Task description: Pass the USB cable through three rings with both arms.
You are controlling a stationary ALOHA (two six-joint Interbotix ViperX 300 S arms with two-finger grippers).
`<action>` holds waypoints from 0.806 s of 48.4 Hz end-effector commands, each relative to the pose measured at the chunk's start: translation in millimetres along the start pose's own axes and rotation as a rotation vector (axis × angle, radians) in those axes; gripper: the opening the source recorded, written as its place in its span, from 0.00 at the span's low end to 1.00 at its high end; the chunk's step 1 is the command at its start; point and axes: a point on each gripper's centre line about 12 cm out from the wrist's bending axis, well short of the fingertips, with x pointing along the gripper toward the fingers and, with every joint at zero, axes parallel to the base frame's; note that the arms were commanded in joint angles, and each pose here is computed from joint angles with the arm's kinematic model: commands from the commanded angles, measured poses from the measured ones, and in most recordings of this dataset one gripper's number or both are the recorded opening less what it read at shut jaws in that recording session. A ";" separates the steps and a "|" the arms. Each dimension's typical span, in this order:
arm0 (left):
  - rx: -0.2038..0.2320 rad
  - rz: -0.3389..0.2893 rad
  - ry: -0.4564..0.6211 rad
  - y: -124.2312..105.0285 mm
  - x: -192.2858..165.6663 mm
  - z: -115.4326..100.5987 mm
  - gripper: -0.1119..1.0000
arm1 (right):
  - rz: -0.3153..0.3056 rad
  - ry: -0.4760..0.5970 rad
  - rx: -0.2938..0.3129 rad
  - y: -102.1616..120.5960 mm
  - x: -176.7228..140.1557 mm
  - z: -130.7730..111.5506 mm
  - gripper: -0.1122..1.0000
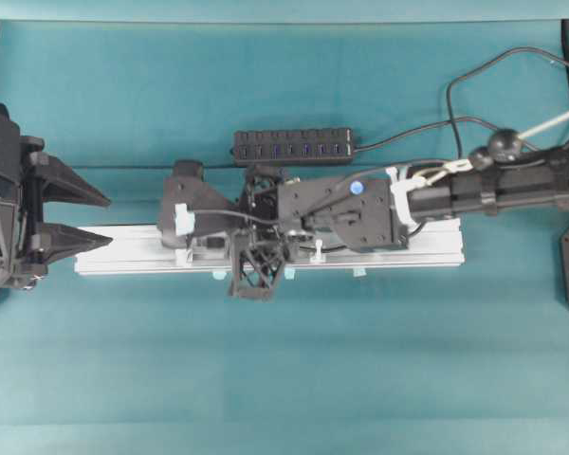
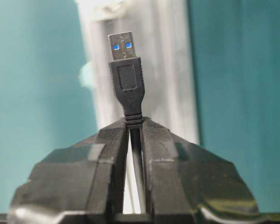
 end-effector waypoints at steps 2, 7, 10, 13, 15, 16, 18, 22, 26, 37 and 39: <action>-0.001 0.000 -0.014 -0.1 -0.7 3.8 0.69 | 0.004 -0.020 -0.007 2.0 -3.9 6.2 0.03; -0.002 0.002 -0.011 0.4 -0.6 2.2 0.69 | 0.004 -0.018 -0.007 2.1 -2.1 6.1 0.03; -0.002 0.002 -0.008 0.7 -0.8 0.6 0.69 | 0.005 -0.020 -0.010 3.0 -0.7 6.0 0.03; -0.002 0.002 -0.011 0.7 -1.7 0.0 0.69 | 0.006 -0.020 -0.013 4.6 -0.8 5.9 0.03; -0.002 0.001 -0.016 0.8 -2.6 -0.3 0.69 | 0.007 -0.021 -0.014 5.4 -0.4 6.2 0.03; -0.002 0.002 -0.014 0.9 -2.9 -1.4 0.69 | 0.008 -0.021 -0.016 6.2 0.2 6.1 0.03; -0.002 0.001 -0.019 1.0 -4.3 -2.2 0.69 | 0.008 -0.024 -0.016 6.3 -0.1 6.8 0.03; -0.002 0.000 -0.028 1.0 -6.4 -2.0 0.69 | 0.010 -0.026 -0.018 8.0 0.3 7.6 0.03; -0.003 -0.002 -0.037 1.0 -8.0 -1.4 0.69 | 0.011 -0.031 -0.021 9.7 0.0 9.5 0.03; -0.002 -0.001 -0.034 1.0 -8.0 -1.8 0.69 | 0.017 -0.049 -0.028 15.4 0.2 17.7 0.03; -0.003 -0.002 -0.034 0.6 -7.9 -1.4 0.69 | 0.019 -0.052 -0.028 16.5 0.3 19.0 0.03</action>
